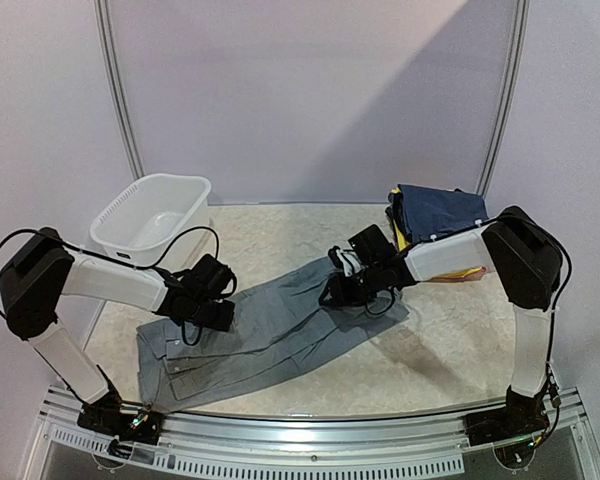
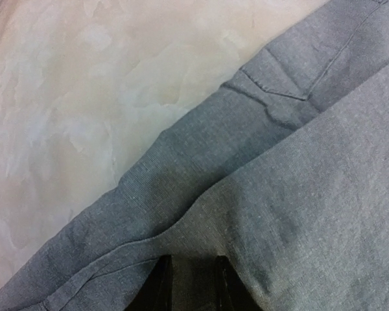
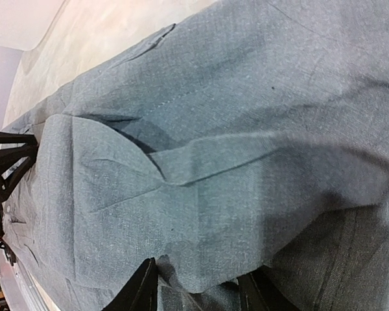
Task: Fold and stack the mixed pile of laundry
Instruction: Rotate the rectangle-folded shirt at the center of the board.
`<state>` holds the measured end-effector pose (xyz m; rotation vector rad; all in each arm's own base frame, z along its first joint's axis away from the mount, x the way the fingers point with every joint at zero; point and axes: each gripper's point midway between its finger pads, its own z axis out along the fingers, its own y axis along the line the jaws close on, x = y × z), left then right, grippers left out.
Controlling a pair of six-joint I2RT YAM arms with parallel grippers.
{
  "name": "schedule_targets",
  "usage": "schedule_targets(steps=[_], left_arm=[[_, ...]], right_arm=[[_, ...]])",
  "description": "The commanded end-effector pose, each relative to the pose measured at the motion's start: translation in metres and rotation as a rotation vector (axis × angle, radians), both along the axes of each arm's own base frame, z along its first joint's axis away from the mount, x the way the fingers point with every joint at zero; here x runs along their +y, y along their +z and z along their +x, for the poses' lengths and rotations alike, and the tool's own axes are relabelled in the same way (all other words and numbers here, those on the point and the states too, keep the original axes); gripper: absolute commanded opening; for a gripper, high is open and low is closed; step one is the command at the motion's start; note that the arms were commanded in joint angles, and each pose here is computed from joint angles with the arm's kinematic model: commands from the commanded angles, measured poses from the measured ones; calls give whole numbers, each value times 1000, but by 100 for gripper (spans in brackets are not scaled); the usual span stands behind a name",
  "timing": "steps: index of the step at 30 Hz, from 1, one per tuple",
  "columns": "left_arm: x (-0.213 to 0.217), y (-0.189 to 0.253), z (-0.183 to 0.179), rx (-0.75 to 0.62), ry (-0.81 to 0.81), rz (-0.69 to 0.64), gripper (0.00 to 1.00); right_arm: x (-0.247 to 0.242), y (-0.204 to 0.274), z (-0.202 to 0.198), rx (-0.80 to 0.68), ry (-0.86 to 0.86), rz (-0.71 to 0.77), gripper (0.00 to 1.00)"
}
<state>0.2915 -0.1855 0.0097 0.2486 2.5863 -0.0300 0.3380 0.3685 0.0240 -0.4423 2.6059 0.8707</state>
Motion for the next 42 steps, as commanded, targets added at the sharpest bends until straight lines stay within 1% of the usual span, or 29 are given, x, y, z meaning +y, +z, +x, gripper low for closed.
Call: schedule_targets(steps=[1,5,9,13,17,20,23,24,27,31,33,39,42], left_arm=[[20,-17,-26,104,31,26,22],[16,-12,-28,105,38,-16,22],[17,-6,-27,98,43,-11,23],[12,5,-20,82,47,-20,23],[2,9,-14,85,43,-46,24],[-8,7,-12,100,28,-83,24],[-17,4,-12,121,23,-112,24],[-21,4,-11,127,20,-126,24],[-37,-1,-12,155,3,-169,24],[-62,-10,-20,195,-38,-224,24],[-71,-14,-24,204,-47,-237,24],[-112,-23,-46,280,-121,-339,23],[-129,-27,-54,306,-148,-357,23]], right_arm=[[-11,-41,-10,100,13,-134,44],[-11,-40,14,111,-4,-116,44],[-7,-32,33,113,0,-103,44],[-3,-21,62,123,5,-56,45],[-6,-29,86,148,-4,-40,44],[0,-17,104,138,9,14,45],[1,-15,123,155,7,63,45],[-1,-20,129,167,-1,70,45],[-3,-12,153,164,-12,118,45],[-2,-22,171,193,-16,172,45],[1,-17,179,175,-14,197,45],[18,-5,189,132,40,311,46],[23,-2,191,130,52,347,46]])
